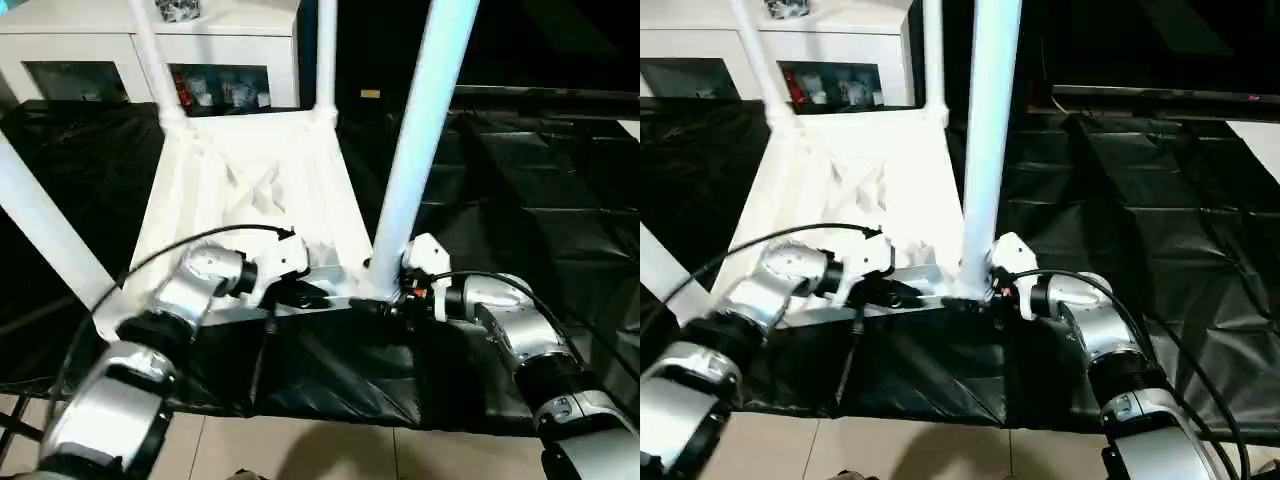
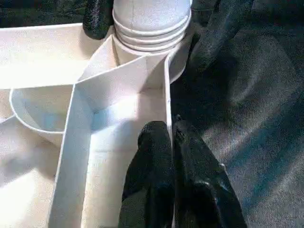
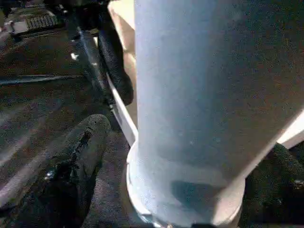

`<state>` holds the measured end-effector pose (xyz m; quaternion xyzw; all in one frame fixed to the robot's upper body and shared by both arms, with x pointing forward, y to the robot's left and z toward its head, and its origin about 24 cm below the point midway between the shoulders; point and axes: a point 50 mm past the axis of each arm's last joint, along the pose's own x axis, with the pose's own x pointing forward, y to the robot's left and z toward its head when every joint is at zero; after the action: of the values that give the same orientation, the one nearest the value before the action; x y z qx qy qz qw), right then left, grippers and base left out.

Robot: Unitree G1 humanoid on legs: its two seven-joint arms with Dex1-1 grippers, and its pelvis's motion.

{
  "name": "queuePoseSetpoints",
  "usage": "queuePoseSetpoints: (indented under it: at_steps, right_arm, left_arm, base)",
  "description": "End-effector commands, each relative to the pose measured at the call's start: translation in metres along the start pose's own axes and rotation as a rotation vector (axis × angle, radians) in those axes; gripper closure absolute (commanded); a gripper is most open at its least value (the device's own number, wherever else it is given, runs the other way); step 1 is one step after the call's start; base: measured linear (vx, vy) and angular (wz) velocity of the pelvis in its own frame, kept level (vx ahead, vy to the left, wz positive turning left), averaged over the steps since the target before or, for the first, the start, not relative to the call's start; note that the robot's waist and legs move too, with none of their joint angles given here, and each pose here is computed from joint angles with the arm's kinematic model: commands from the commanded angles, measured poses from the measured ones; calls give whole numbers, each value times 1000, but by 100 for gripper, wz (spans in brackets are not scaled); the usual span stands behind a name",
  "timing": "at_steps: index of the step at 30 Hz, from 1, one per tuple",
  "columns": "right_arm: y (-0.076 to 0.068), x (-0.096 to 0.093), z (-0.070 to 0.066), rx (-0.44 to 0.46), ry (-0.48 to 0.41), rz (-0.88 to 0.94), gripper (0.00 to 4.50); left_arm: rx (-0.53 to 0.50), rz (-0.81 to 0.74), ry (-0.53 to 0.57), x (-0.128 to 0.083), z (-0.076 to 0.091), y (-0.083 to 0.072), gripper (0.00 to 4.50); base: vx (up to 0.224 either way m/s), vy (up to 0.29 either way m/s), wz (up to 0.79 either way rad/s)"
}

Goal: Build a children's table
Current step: Rotate leg to tighten

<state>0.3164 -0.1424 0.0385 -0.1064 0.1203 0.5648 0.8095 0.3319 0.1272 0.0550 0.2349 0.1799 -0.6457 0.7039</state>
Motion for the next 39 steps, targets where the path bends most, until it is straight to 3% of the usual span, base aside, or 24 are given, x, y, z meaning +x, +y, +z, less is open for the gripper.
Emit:
queuePoseSetpoints:
  at_steps: [1, 10, 18, 24, 28, 31, 35, 36, 39]
  right_arm:
    - [1, 3, 4, -8, 0, 45, 81]
    - [4, 5, 5, 7, -8, 102, 161]
    - [6, 8, 0, 47, -4, 64, 184]
    - [-3, 25, -13, 147, 18, -295, 185]
    - [-3, 48, -17, 244, 38, -523, 186]
    - [-1, 67, -9, 237, 59, -609, 186]
    - [3, 83, 8, 171, 12, -576, 186]
    - [1, 84, 18, 127, -33, -576, 130]
    - [-3, 79, 22, 93, -66, -570, 113]
  left_arm:
    - [11, -51, 65, 0, -5, -3, 450]
    - [7, -87, 60, -2, -6, -4, 450]
    - [-46, -70, 78, -2, -10, -3, 450]
    - [-85, 54, 54, 23, -1, -1, 450]
    - [-116, 121, -5, 57, 21, -3, 450]
    - [-134, 164, -30, 75, 35, -4, 450]
    - [-105, 147, -22, 81, 39, -6, 450]
    - [-101, 155, -17, 77, 36, -4, 450]
    - [-100, 175, -6, 68, 31, 0, 450]
  base:
    - [0, 0, 0]
    - [0, 0, 0]
    - [0, 0, 0]
    - [0, 0, 0]
    - [0, 0, 0]
    - [0, 0, 0]
    - [0, 0, 0]
    - [0, 0, 0]
    - [0, 0, 0]
